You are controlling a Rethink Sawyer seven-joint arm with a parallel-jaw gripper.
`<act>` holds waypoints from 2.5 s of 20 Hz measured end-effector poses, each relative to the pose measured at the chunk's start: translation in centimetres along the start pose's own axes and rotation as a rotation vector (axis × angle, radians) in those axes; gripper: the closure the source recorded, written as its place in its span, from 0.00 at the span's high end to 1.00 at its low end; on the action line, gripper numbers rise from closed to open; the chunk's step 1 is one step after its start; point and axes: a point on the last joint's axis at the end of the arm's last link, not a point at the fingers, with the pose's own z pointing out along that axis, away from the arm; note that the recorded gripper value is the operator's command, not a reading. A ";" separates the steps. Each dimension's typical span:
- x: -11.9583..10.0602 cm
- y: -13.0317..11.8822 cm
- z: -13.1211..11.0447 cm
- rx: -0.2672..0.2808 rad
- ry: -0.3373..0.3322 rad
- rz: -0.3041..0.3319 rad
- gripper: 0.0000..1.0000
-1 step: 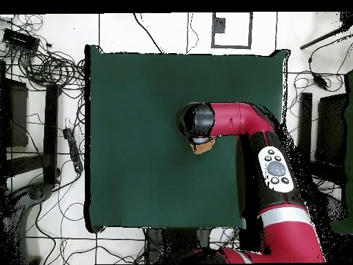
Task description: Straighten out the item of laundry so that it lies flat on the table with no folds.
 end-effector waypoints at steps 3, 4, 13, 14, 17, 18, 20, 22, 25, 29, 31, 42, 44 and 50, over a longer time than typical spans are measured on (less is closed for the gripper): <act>0.0 0.0 0.0 0.001 0.000 -0.001 0.00; 0.0 0.0 0.0 0.001 0.000 -0.001 0.00; -0.2 -0.1 -0.6 0.007 -0.008 -0.002 0.00; -0.2 -0.1 -0.7 0.009 -0.010 -0.003 0.00; -0.6 0.0 -1.6 0.017 -0.023 -0.006 0.00; -0.7 0.1 -2.0 0.021 -0.029 -0.008 0.00; -1.0 0.1 -2.7 0.028 -0.038 -0.010 0.00; -1.2 0.1 -3.3 0.033 -0.047 -0.012 0.00; -1.4 0.2 -4.3 0.042 -0.061 -0.014 0.00; -1.7 0.3 -5.2 0.050 -0.073 -0.018 0.00; -1.8 0.5 -5.2 0.051 -0.074 -0.021 0.00; -1.8 0.7 -5.1 0.050 -0.073 -0.023 0.00; -1.8 0.7 -5.1 0.050 -0.072 -0.023 0.00; -1.7 0.7 -5.2 0.047 -0.067 -0.020 0.00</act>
